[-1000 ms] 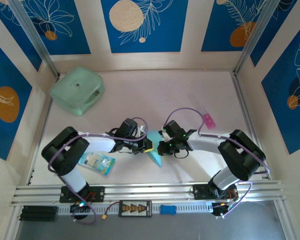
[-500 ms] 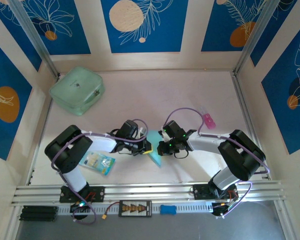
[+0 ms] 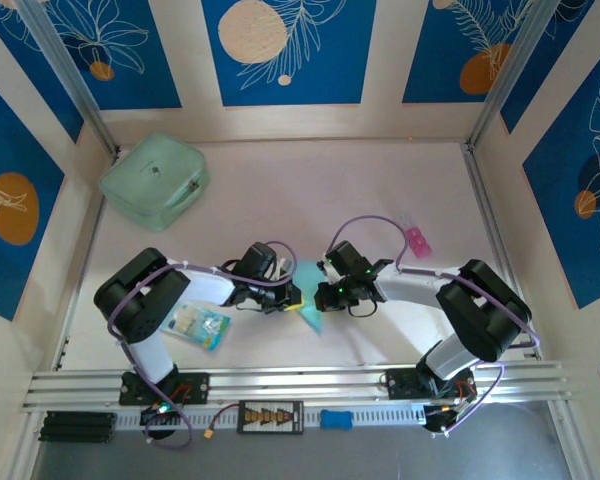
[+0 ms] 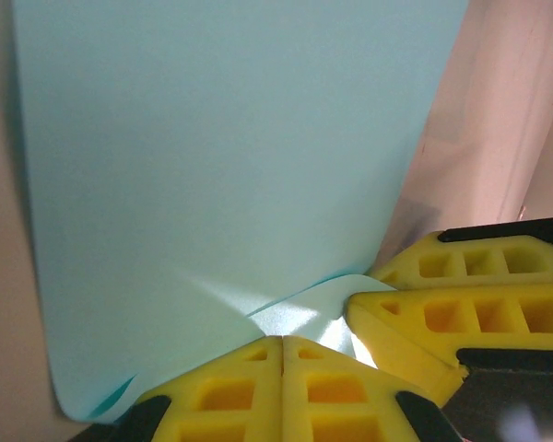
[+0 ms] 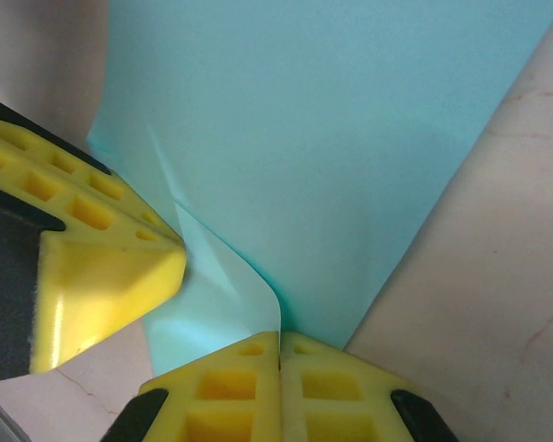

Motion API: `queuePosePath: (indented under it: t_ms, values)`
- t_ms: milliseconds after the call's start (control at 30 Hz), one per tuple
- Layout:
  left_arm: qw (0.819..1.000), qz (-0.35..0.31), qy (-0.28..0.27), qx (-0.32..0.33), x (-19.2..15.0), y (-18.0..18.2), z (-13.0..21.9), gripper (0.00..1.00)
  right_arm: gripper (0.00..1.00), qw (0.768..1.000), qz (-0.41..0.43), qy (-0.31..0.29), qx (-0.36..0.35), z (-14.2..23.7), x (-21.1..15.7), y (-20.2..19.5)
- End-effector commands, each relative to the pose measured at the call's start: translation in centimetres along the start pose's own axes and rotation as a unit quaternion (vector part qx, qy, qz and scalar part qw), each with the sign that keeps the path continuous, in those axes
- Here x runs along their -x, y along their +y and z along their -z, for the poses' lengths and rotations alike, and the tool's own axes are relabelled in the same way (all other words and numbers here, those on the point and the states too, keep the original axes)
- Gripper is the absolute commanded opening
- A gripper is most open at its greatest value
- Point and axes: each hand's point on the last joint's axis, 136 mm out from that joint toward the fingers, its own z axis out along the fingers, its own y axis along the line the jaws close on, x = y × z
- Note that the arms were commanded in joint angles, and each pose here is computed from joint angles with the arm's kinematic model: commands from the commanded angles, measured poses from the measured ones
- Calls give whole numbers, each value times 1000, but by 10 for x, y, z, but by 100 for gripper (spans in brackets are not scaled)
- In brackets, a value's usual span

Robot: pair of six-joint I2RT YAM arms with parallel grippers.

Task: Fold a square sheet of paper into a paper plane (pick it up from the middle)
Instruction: Third fold the triangle at the center of the table.

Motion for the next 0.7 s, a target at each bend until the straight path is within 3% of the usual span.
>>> queuePosePath:
  t_ms: [0, 133, 267, 333, 400, 500, 667]
  values:
    - [999, 10, 20, 37, -13, 26, -6, 0, 13, 1000, -10, 7, -14, 8, -8, -2]
    - [999, 7, 19, 40, -12, 25, -5, 0, 31, 999, -22, -35, 0, 33, 6, 8]
    - [999, 5, 19, 41, -12, 25, -5, 0, 39, 996, -38, -53, 68, 48, 7, 28]
    - [999, 3, 18, 41, -11, 24, -5, 0, 35, 991, -37, -43, 118, 51, 4, 46]
    - [999, 2, 19, 41, -11, 24, -5, 0, 25, 988, -39, -28, 150, 49, -2, 59]
    - [999, 2, 20, 40, -11, 23, -5, 0, 13, 988, -45, -5, 150, 41, -12, 64]
    - [999, 1, 19, 40, -10, 23, -5, 0, 8, 989, -42, 23, 141, 27, -22, 71]
